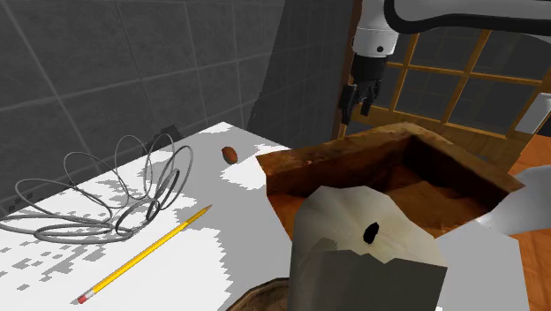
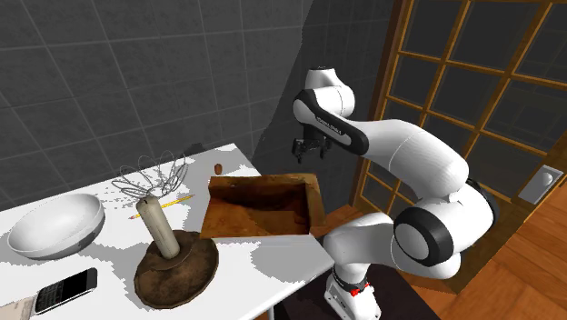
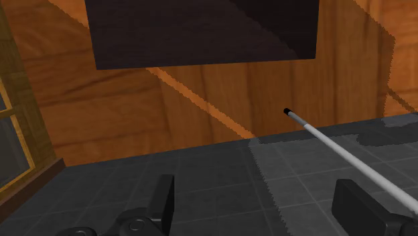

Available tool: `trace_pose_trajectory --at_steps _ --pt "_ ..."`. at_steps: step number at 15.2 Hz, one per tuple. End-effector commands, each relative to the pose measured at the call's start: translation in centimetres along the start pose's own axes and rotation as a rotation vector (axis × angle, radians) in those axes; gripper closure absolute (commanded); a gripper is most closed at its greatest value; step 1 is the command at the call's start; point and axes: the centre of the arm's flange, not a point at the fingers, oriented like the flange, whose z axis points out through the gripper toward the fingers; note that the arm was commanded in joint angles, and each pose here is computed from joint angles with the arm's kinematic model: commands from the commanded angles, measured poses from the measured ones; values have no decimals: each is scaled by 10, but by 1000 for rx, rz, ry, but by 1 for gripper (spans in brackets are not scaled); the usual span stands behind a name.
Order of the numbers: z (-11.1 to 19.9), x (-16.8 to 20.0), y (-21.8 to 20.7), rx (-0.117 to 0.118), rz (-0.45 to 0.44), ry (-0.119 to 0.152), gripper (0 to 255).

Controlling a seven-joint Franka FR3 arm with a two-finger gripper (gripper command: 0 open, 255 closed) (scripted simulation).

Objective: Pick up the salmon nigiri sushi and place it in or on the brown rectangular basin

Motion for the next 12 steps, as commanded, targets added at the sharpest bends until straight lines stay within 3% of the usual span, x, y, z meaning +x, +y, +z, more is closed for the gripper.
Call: trace_pose_trajectory --at_steps 1,12 --pt "0 0 0 0 0 0 0" --pt "-12 35 -144 -23 68 1 0"
